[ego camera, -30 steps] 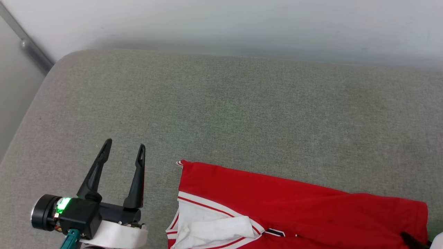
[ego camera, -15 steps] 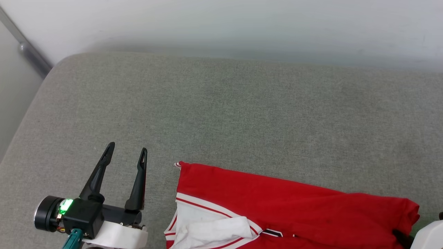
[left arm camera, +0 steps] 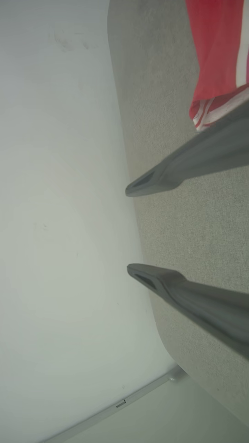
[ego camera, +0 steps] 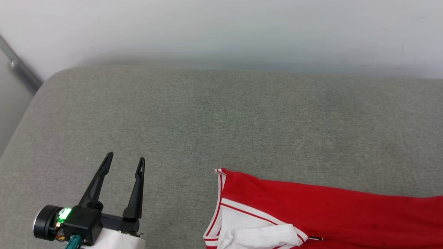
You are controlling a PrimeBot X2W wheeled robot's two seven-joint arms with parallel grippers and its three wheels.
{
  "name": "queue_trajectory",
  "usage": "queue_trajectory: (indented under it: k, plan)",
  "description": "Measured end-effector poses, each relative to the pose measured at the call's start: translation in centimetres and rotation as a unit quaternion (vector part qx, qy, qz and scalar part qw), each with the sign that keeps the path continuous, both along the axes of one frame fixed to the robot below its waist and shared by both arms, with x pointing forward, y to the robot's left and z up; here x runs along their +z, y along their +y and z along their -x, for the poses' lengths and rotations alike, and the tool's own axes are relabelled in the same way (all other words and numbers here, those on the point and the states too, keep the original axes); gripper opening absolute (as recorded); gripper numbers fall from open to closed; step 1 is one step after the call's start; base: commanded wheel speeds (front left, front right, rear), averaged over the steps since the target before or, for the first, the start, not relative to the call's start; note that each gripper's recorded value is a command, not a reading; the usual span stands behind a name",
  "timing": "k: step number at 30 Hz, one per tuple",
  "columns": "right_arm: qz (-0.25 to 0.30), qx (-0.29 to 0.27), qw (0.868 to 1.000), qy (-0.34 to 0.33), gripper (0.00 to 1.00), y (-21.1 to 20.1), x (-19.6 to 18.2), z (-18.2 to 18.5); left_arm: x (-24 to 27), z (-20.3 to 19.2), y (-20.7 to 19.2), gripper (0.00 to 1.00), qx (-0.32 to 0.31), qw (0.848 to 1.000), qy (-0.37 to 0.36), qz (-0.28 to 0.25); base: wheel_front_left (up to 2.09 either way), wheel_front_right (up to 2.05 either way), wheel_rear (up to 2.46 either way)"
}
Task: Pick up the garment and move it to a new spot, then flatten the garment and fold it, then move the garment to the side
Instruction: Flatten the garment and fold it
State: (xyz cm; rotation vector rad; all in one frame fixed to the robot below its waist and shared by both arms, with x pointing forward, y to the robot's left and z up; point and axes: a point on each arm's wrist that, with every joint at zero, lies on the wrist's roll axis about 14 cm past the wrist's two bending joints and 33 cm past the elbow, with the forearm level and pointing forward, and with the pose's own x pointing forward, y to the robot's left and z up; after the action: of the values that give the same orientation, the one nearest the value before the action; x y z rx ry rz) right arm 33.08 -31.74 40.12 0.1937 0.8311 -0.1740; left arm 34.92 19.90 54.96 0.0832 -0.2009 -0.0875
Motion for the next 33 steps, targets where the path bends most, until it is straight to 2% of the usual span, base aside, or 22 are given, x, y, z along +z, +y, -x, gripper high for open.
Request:
queue_trajectory:
  k: [5, 13, 18, 23, 25, 29, 33]
  plan:
    - [-0.011, 0.006, 1.000, -0.012, 0.00, 0.9, 0.5, -0.2, 0.0, 0.0, -0.5, 1.00, -0.007, 1.000, -0.001, 0.004, 0.00, 0.00, 0.00]
    - [-0.033, 0.076, 0.996, -0.030, 0.00, 6.2, 1.8, -0.3, 0.2, 0.2, -0.8, 1.00, -0.011, 1.000, -0.004, 0.007, 0.00, 0.00, 0.00]
    - [-0.069, 0.133, 0.988, -0.039, 0.00, 11.3, 2.7, -0.1, 0.2, 0.3, -0.7, 1.00, -0.008, 1.000, -0.004, 0.008, 0.00, 0.00, 0.00]
    - [-0.141, 0.204, 0.968, -0.049, 0.00, 18.9, 4.2, 0.5, 0.1, 0.5, -0.5, 1.00, -0.004, 1.000, -0.003, 0.010, 0.00, 0.00, 0.00]
    - [-0.158, 0.226, 0.960, -0.051, 0.00, 21.0, 4.7, 0.7, 0.0, 0.7, -0.4, 1.00, -0.002, 1.000, -0.002, 0.011, 0.00, 0.00, 0.00]
    - [-0.229, 0.257, 0.938, -0.051, 0.00, 25.1, 5.6, 1.2, -0.1, 0.9, -0.1, 1.00, 0.005, 1.000, 0.000, 0.013, 0.00, 0.00, 0.00]
    - [-0.262, 0.291, 0.918, -0.056, 0.00, 28.1, 6.4, 1.2, -0.2, 1.1, 0.3, 1.00, 0.011, 1.000, 0.002, 0.014, 0.00, 0.00, 0.00]
